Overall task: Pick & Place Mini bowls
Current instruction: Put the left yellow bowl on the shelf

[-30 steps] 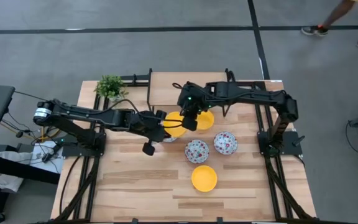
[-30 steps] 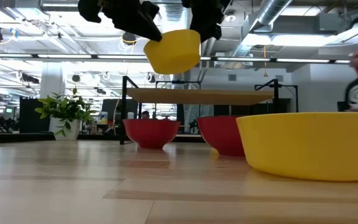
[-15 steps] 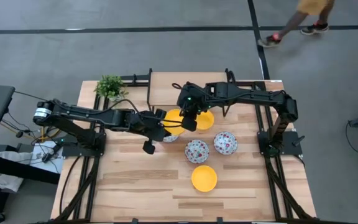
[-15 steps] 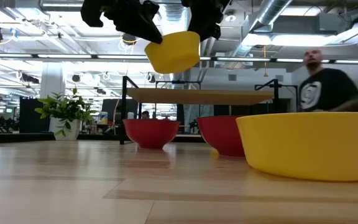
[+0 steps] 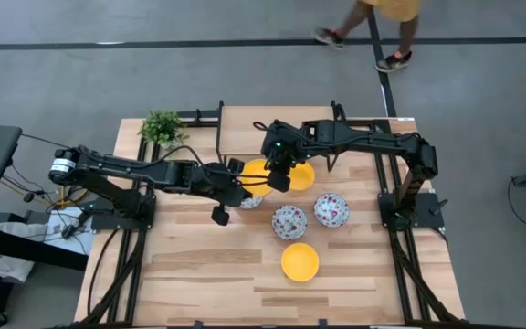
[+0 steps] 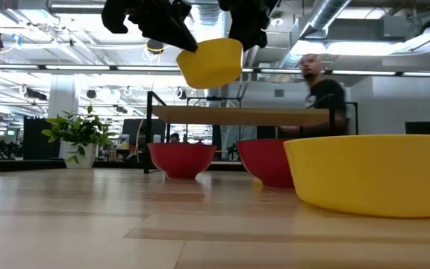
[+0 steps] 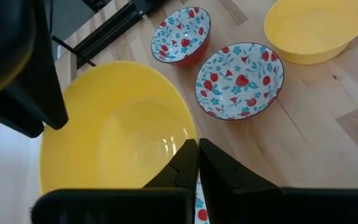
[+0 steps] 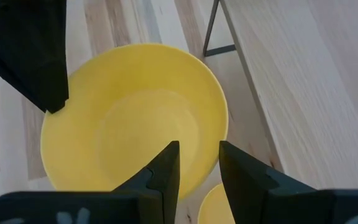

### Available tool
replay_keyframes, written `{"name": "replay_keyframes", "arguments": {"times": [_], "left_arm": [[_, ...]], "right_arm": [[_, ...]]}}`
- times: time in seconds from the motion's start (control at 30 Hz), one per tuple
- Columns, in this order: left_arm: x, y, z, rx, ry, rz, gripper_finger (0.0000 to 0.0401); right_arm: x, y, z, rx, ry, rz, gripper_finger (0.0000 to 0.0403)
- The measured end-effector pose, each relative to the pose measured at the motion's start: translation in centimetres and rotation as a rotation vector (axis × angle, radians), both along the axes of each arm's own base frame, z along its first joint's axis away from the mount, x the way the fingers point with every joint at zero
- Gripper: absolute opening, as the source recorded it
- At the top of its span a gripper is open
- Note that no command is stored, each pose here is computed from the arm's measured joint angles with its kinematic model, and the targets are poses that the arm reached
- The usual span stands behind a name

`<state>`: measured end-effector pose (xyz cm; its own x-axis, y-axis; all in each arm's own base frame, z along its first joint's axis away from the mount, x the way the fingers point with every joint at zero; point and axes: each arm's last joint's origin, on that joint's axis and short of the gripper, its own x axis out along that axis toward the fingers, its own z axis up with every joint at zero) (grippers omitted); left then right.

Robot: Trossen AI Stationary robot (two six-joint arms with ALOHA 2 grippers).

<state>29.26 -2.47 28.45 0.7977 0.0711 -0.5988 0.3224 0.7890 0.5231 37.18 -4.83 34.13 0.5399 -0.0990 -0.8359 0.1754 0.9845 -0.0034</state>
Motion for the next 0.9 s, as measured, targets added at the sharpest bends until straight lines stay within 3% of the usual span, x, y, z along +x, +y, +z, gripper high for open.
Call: {"name": "replay_keyframes", "arguments": {"times": [0.53,0.9], "left_arm": [[0.06,0.03,0.07,0.003,-0.011,0.006,0.0010],[0.07,0.03,0.09,0.004,-0.013,0.008,0.0010]], "right_arm": [[-0.15,-0.23,-0.07,0.025,0.010,-0.039,0.0102],[0.31,-0.34,0.28,-0.021,-0.044,-0.018,0.0102]]}}
